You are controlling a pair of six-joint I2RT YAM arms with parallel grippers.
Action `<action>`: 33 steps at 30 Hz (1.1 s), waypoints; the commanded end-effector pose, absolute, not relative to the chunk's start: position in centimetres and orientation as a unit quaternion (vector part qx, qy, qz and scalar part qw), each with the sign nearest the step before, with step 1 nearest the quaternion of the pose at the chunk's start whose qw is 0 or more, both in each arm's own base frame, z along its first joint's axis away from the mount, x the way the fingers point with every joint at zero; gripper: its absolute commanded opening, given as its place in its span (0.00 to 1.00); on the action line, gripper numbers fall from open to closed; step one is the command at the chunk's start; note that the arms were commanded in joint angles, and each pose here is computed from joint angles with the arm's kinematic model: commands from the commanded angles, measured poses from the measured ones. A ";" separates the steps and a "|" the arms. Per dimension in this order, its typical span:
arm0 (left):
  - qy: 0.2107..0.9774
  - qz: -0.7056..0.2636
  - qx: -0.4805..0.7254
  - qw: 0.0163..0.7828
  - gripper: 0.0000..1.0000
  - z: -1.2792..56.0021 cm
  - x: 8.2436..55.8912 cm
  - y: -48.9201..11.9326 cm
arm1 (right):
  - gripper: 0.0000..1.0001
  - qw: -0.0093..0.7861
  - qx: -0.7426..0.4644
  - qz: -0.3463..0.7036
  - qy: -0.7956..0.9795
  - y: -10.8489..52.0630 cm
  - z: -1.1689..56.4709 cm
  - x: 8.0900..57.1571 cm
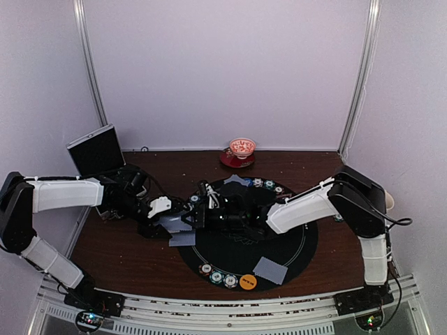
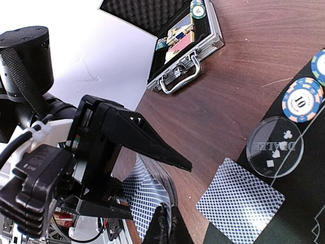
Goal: Distribute texas hold em gaming equipment
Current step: Pick up the poker card from the face-down deck piles, then flop the poker card in the community card area.
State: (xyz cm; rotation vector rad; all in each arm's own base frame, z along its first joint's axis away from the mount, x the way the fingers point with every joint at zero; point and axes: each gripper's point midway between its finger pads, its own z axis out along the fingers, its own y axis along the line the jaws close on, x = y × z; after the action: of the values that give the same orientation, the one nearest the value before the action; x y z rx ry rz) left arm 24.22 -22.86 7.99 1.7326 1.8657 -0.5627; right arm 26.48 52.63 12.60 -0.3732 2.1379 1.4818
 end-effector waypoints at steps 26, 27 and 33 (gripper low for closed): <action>0.679 -0.216 0.644 0.280 0.58 8.8 24.2 -23.4 | 0.00 0.451 -0.223 0.042 0.863 35.0 16.3 35.3; 0.678 -0.216 0.644 0.280 0.58 8.8 24.2 -23.4 | 0.00 0.455 -0.234 0.016 0.859 34.6 16.6 35.7; 0.679 -0.215 0.643 0.281 0.58 8.8 24.3 -23.4 | 0.00 0.473 -0.297 -0.089 0.824 34.4 18.5 37.2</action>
State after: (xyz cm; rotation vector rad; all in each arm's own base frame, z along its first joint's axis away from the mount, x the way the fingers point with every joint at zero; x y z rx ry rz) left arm 24.15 -22.93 8.03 1.7321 1.8633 -0.5707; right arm 36.41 36.10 18.51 -0.5752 2.0743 0.0877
